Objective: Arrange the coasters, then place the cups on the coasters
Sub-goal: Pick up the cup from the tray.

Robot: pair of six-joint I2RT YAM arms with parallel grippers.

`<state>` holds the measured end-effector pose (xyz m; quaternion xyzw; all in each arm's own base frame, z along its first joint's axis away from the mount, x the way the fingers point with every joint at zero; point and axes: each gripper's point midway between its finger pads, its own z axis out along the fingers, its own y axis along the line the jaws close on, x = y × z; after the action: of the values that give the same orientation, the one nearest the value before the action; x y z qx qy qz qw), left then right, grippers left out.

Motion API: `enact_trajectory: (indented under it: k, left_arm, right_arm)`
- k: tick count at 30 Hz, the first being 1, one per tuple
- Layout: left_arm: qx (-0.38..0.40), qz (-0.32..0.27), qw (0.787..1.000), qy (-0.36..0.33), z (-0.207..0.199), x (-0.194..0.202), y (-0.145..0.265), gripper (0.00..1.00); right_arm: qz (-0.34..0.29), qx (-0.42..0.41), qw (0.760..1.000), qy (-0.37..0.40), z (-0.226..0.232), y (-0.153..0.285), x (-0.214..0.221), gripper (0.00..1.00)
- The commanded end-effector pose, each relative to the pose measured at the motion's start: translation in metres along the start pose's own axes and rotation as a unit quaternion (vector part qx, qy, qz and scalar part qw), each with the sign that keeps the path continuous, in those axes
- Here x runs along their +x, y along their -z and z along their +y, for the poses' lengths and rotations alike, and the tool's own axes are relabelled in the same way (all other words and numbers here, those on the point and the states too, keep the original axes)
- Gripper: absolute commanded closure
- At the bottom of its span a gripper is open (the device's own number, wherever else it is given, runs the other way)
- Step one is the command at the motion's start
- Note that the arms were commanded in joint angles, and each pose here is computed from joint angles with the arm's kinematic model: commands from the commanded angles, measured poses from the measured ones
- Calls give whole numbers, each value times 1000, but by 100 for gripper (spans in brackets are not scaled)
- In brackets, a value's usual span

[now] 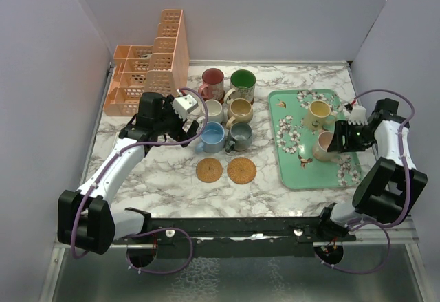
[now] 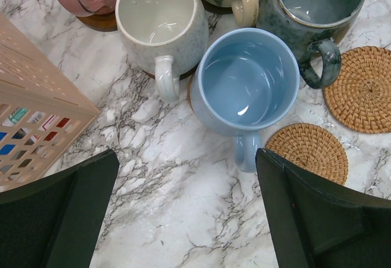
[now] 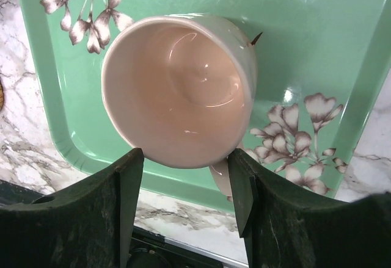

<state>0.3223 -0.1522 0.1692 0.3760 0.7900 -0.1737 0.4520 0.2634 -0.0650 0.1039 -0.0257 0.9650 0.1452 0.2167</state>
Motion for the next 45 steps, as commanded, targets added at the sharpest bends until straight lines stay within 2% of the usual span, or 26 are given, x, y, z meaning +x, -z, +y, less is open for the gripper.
enact_trajectory:
  k: [1,7,16,29,33,39,45]
  left_arm:
    - [12,-13,1000,-5,-3,-4,0,1]
    - [12,-14,1000,-6,-4,-5,1,1]
    - [15,-16,1000,-7,-5,-5,1,1]
    - [16,-14,1000,-5,-5,-4,0,1]
    - [13,-14,1000,-6,-4,-5,1,1]
    - [15,-17,1000,-4,-4,-7,1,1]
    - [18,-17,1000,-3,-5,-7,1,1]
  right_arm:
    - [4,-20,1000,-7,12,3,9,41]
    - [26,-53,998,4,22,-1,23,41]
    - [22,-109,993,26,42,1,29,41]
    - [33,-207,973,97,78,6,36,42]
    - [11,-165,976,139,74,23,28,42]
    - [-37,-84,977,191,60,55,-11,41]
    - [-71,-24,966,246,31,59,-55,41]
